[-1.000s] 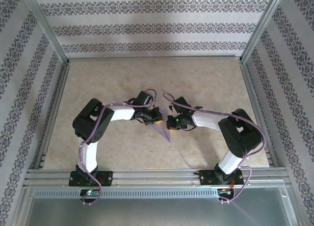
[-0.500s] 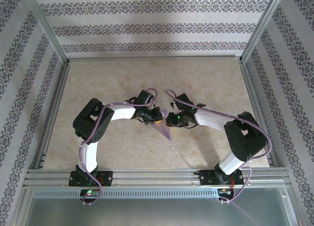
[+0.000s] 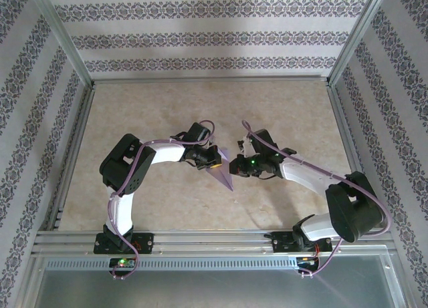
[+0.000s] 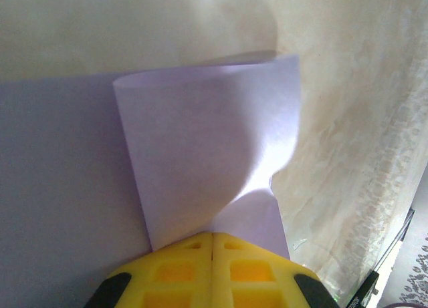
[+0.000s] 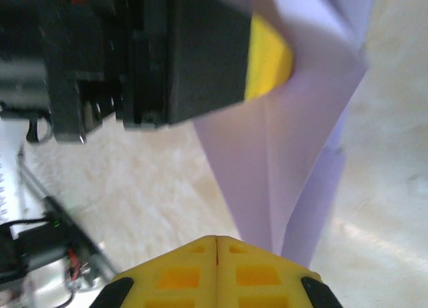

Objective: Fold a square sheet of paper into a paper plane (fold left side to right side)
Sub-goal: Fourth fold the wing at the center of the table.

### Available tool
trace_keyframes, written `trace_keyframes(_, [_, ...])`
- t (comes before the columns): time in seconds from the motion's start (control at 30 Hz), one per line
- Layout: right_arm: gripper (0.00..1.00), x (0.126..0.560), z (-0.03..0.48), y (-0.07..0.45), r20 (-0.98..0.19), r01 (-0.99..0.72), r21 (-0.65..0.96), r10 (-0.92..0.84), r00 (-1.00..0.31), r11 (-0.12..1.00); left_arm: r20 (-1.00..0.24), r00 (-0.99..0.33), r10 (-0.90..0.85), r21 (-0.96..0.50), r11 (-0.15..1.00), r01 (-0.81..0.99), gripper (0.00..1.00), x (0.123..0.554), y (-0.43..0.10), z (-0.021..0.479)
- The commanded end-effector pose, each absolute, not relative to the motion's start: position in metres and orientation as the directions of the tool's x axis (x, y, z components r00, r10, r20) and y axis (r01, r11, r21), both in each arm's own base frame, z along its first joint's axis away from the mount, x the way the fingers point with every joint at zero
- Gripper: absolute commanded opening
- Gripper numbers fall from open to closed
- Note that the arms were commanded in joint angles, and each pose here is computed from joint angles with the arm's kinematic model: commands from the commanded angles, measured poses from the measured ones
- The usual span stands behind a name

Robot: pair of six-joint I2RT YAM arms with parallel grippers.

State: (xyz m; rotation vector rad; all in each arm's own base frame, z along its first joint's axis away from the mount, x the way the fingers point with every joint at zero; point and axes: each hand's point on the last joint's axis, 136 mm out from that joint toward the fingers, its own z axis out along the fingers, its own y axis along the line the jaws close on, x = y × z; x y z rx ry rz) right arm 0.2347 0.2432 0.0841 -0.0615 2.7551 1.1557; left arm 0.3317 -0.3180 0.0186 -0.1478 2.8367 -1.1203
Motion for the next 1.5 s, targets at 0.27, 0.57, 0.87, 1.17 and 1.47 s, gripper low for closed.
trace_keyframes(0.27, [0.02,0.209,0.052,0.263,-0.018,-0.021,0.758,-0.012,-1.000,0.651,0.026,-0.989,-0.143,-0.529,0.838,-0.135,0.00,0.310,-0.288,-0.029])
trace_keyframes(0.57, [0.01,0.205,0.032,0.258,0.007,-0.004,0.732,-0.013,-1.000,0.681,0.024,-0.989,-0.143,-0.530,0.837,-0.134,0.00,0.311,-0.288,-0.028])
trace_keyframes(0.87, [0.01,0.200,0.021,0.255,0.023,0.006,0.720,-0.015,-1.000,0.694,0.024,-0.990,-0.142,-0.531,0.837,-0.133,0.00,0.310,-0.288,-0.028])
trace_keyframes(1.17, [0.01,0.193,0.015,0.254,0.042,0.011,0.705,-0.026,-0.999,0.709,0.025,-0.989,-0.144,-0.527,0.839,-0.135,0.00,0.310,-0.287,-0.029])
trace_keyframes(1.47, [0.01,0.191,0.013,0.247,0.030,-0.002,0.669,-0.030,-0.999,0.744,0.025,-0.989,-0.144,-0.527,0.839,-0.135,0.00,0.310,-0.287,-0.029])
